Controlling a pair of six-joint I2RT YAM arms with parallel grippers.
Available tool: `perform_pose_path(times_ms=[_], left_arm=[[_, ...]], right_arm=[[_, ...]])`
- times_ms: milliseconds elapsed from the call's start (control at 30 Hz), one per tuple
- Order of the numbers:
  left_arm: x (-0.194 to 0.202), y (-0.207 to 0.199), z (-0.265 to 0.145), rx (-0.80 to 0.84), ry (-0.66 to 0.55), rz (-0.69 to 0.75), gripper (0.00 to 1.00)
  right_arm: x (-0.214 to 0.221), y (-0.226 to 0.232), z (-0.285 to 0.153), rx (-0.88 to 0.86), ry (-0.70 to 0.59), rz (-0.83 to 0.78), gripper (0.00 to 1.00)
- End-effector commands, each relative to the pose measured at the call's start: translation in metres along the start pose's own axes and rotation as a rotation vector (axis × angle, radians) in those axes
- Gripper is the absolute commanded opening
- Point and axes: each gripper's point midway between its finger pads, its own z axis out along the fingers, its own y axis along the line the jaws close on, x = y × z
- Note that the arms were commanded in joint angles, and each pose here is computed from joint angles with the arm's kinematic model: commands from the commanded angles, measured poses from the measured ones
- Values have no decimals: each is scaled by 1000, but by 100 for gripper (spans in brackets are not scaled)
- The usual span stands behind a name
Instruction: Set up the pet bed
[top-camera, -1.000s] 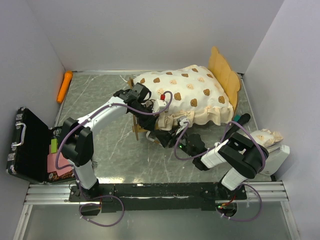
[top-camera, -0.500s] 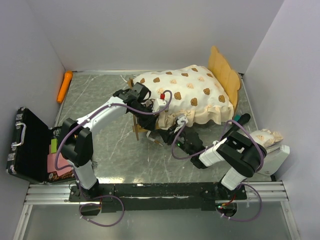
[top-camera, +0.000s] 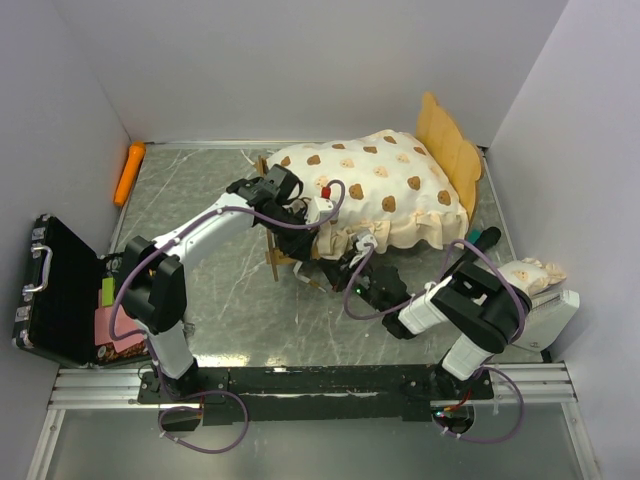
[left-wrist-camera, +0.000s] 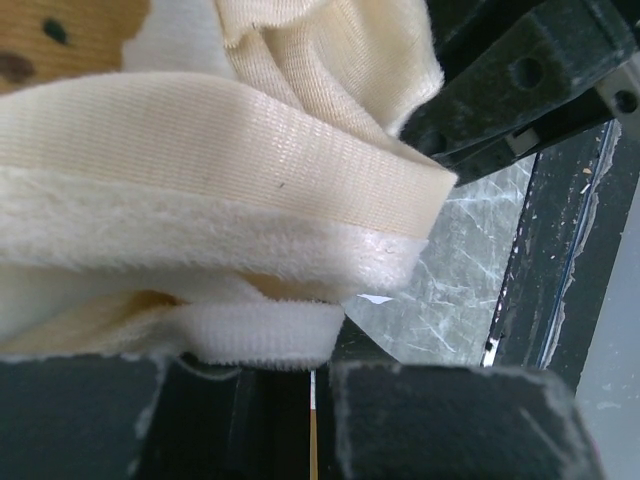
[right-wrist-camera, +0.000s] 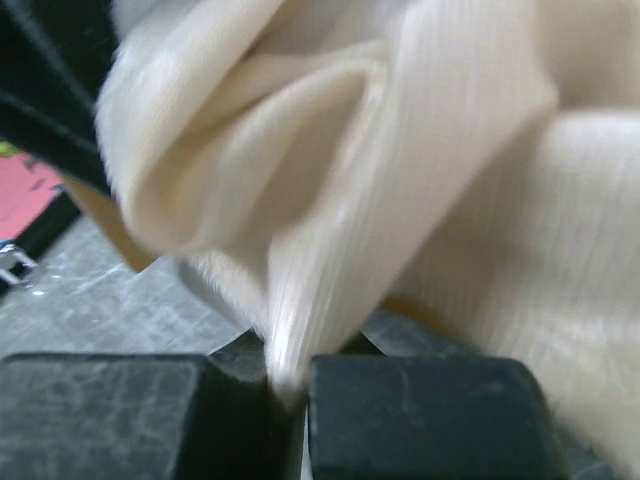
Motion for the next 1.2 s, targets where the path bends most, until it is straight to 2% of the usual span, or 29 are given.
perform_pose_path(times_ms=[0, 200, 333, 500, 633, 767, 933, 1100, 1167], left_arm=[[-61, 2, -31, 10, -210, 38, 1], [-48, 18, -26, 14, -188, 6, 1], [-48, 27, -29, 3, -189, -4, 1], [-30, 47, -16, -64, -149, -11, 1], [-21, 72, -8, -98, -133, -49, 1], [-11, 101, 3, -174, -99, -45, 1], [9, 111, 15, -206, -63, -54, 2], [27, 109, 10, -259, -21, -65, 40], [26, 106, 1, -276, -11, -47, 47]], right_arm=[[-19, 17, -7, -86, -103, 63, 0], [42, -1, -29, -12, 69, 121, 0], [73, 2, -42, -13, 185, 127, 0], [79, 6, -63, -16, 222, 106, 0], [93, 30, -76, -67, 322, 51, 0], [89, 37, -85, -73, 330, 48, 0], [79, 45, -73, -96, 304, 41, 0], [68, 51, -58, -106, 277, 20, 0], [66, 49, -55, -105, 268, 15, 0]])
